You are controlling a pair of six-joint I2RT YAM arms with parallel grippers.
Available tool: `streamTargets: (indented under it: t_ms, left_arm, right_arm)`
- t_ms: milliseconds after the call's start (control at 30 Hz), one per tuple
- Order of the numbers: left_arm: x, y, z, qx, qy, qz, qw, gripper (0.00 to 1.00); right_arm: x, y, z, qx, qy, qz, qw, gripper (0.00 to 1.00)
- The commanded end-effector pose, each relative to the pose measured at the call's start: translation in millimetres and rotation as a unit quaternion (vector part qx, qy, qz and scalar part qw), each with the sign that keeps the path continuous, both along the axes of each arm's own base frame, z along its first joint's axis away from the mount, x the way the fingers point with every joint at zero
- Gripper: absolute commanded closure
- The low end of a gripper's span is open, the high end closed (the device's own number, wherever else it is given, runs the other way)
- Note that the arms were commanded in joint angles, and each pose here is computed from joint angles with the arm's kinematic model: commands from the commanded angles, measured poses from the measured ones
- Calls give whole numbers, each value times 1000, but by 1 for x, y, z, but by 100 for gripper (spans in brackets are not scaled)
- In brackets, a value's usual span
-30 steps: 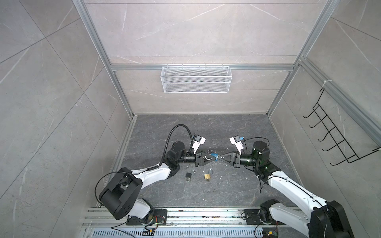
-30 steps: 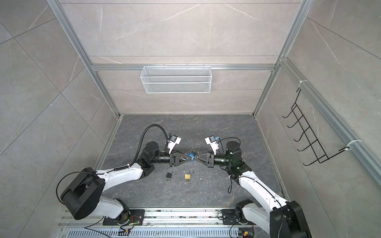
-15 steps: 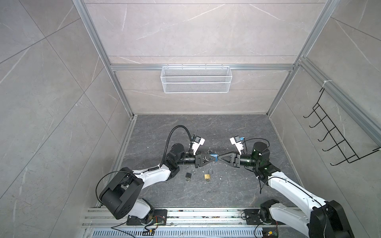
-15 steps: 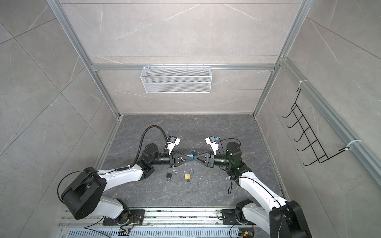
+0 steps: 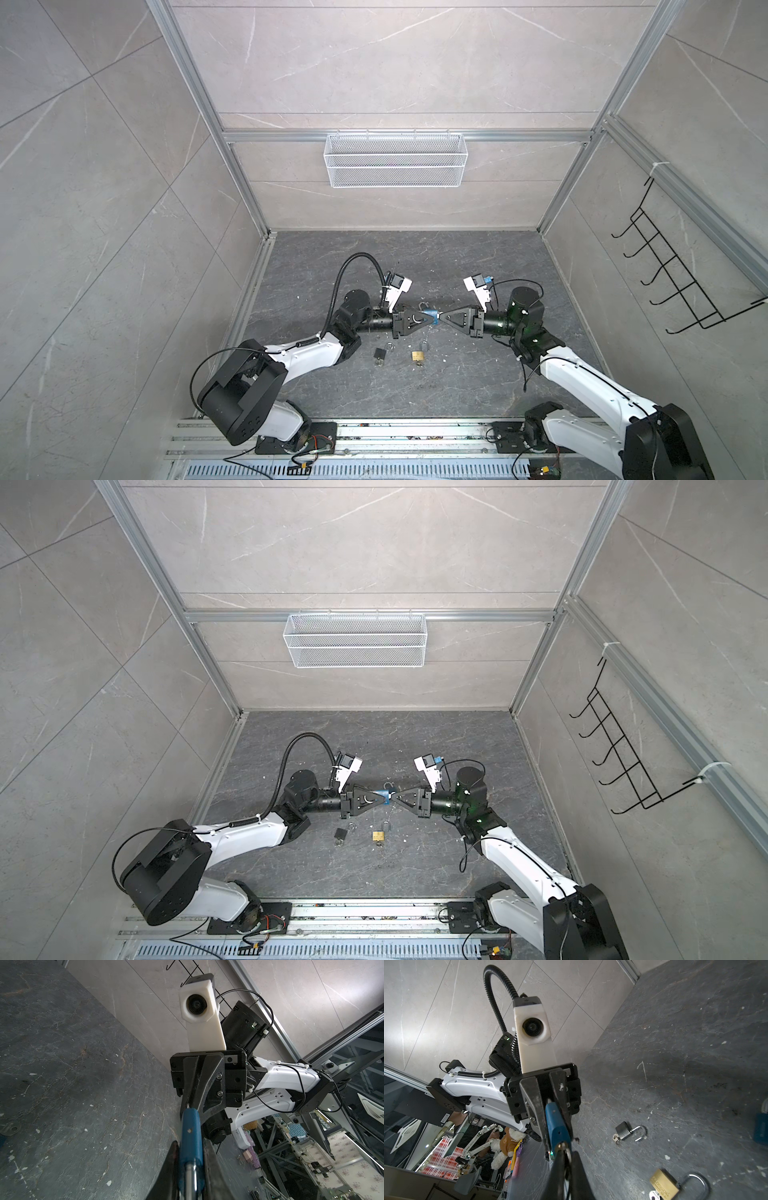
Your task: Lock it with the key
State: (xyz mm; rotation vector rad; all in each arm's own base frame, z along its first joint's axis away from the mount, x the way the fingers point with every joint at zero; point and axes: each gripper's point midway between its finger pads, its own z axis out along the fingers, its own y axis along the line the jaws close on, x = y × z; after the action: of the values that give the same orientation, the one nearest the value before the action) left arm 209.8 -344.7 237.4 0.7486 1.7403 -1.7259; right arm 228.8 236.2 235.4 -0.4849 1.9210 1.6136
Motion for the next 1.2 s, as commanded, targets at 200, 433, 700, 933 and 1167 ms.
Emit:
streamTargets:
  t_ms: [200, 433, 700, 933, 1167]
  left_arm:
    - [17, 16, 22, -32, -47, 57, 997, 100]
    - [23, 30, 29, -61, -30, 58, 996, 100]
    - [25, 42, 37, -79, -27, 53, 995, 100]
    - [18, 27, 45, -86, -12, -8, 996, 100]
    - [16, 16, 38, -71, -1, -28, 997, 100]
  right_arm:
    - [-11, 0, 11, 16, -34, 14, 999, 100]
    - [-12, -9, 15, 12, -68, -7, 998, 100]
    - [-11, -18, 25, 14, -97, -25, 995, 100]
    - [-16, -16, 30, 14, -119, -10, 993, 100]
    - [-21, -10, 27, -7, -135, -8, 991, 100]
